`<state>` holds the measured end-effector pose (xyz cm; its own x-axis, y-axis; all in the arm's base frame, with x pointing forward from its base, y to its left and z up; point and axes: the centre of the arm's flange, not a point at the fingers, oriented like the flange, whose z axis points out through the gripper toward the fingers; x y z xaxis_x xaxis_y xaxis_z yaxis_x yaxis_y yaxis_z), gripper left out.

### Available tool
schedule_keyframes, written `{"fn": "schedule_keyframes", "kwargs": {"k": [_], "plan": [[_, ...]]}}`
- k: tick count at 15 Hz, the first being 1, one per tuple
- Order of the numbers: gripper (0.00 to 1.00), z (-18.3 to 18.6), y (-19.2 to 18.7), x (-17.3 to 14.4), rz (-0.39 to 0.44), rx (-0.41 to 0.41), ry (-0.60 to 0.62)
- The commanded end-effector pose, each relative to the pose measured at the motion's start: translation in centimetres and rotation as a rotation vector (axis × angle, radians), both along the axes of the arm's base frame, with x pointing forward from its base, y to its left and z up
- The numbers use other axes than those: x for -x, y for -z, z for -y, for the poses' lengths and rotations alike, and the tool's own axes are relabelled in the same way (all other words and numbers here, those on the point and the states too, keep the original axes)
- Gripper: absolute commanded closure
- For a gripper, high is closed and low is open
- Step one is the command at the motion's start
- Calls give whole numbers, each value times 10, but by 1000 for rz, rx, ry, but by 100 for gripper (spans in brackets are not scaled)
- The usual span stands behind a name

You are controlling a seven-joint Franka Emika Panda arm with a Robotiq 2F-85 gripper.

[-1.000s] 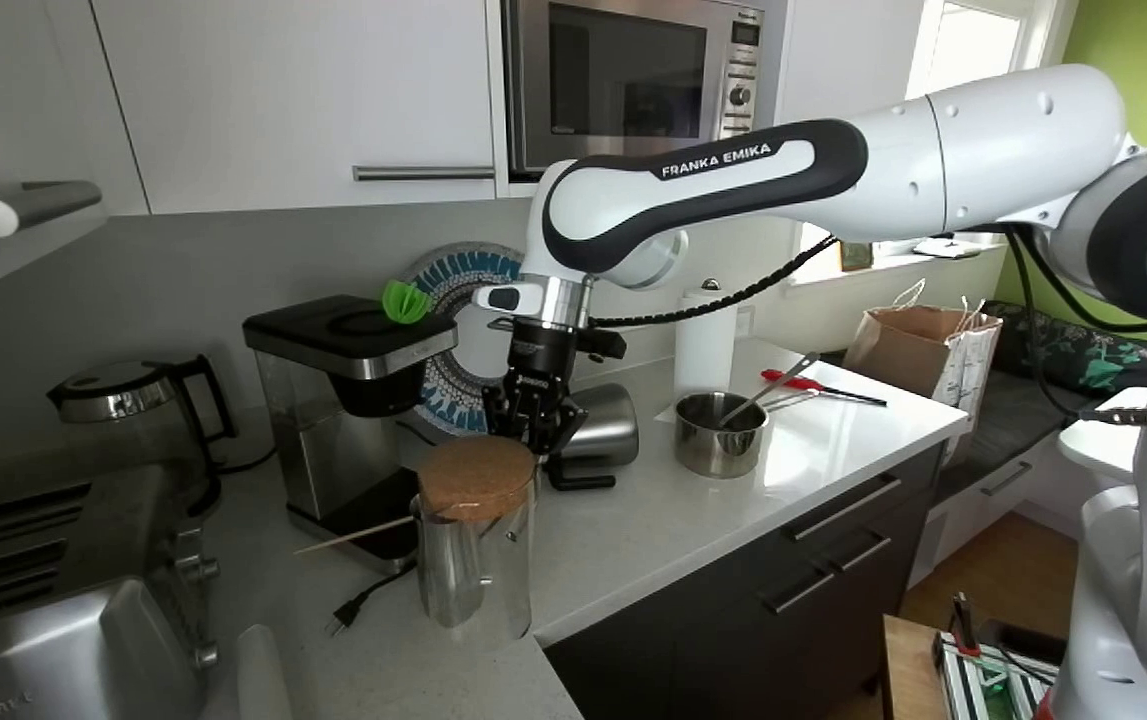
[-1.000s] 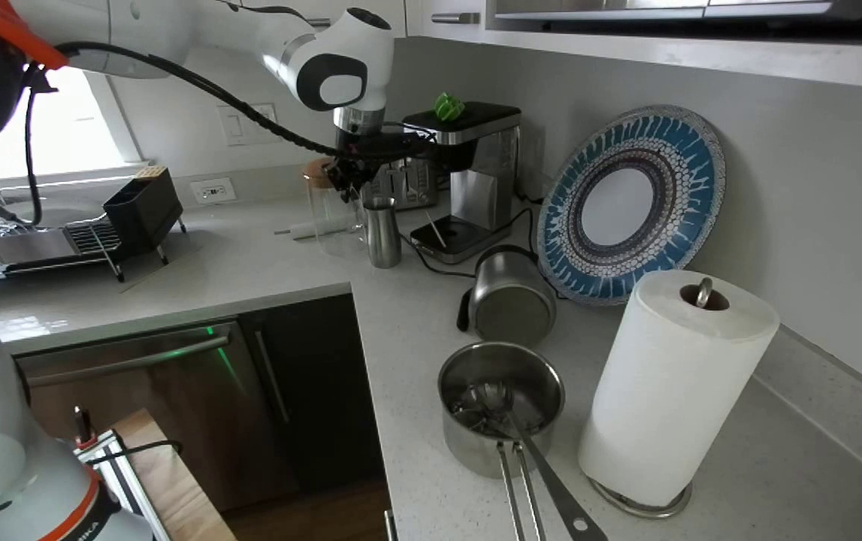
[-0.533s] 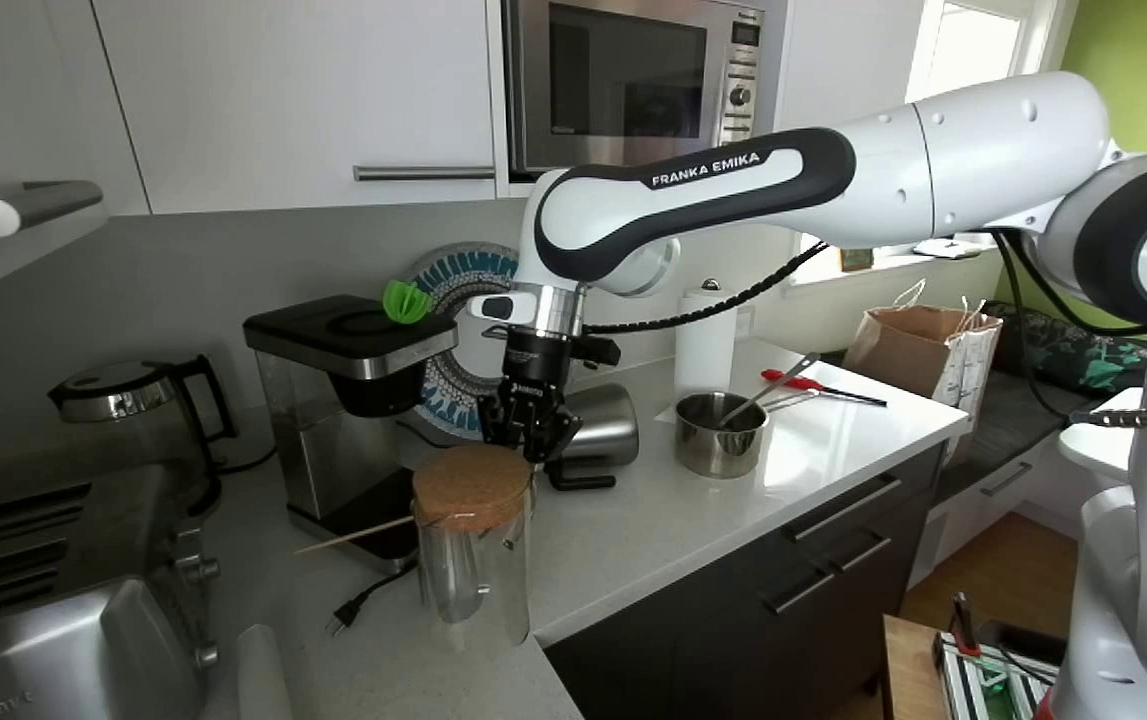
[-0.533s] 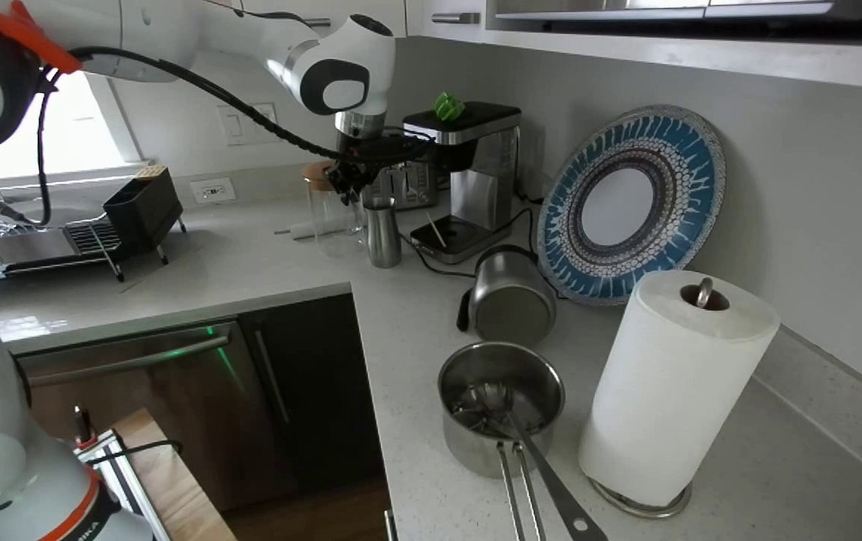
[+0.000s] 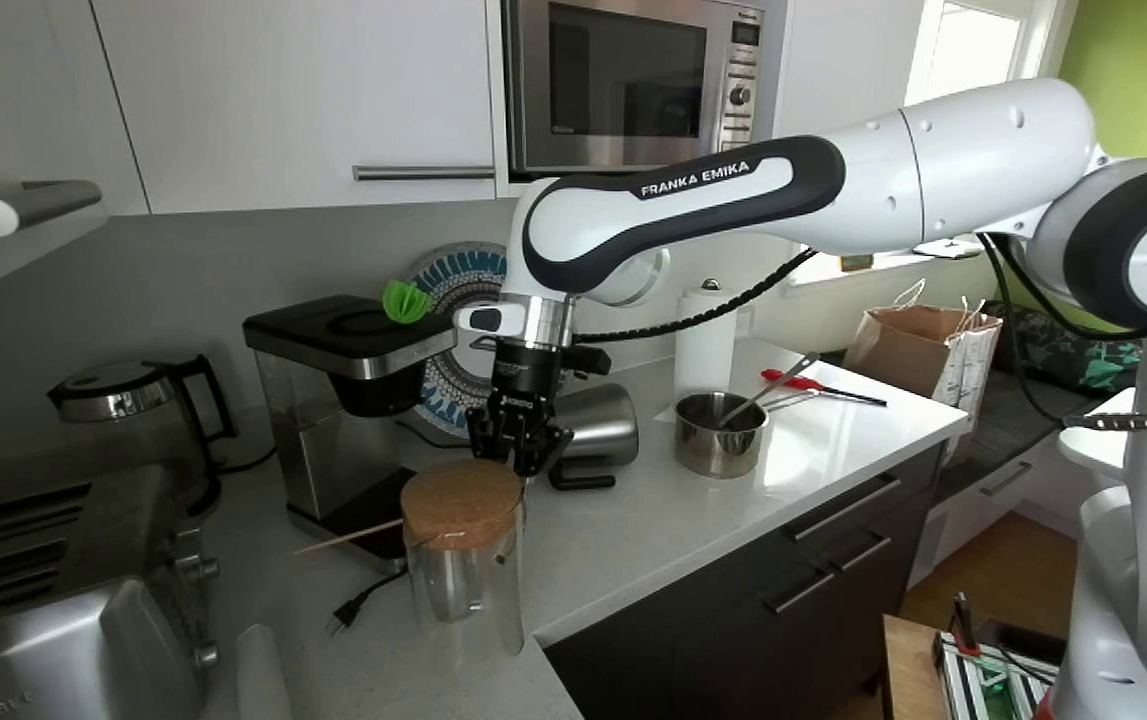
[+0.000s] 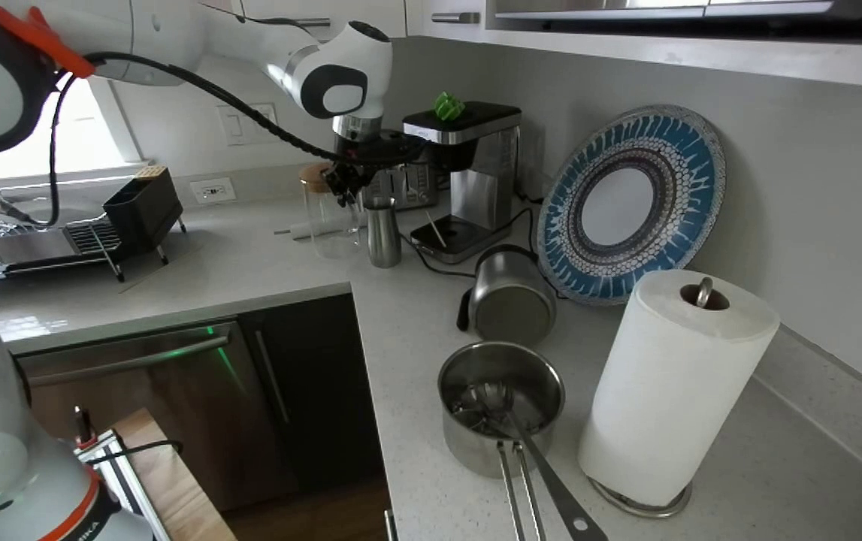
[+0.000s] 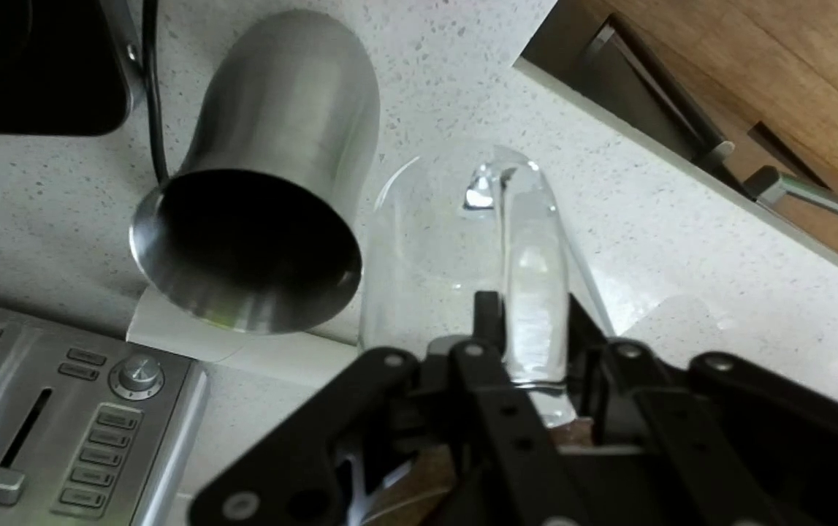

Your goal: Pick up the clear jug and place it next to the dish rack on the kitchen counter

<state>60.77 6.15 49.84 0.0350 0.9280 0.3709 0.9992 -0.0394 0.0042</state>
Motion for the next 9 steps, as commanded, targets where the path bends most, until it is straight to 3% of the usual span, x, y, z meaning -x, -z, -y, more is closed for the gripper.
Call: {"fn": "schedule_keyframes", "kwargs": {"k": [1,9], "plan": [[94,-43,-11,-20,32,-13,-74],[94,-148,-33,-16,74,-14,-306]]}}
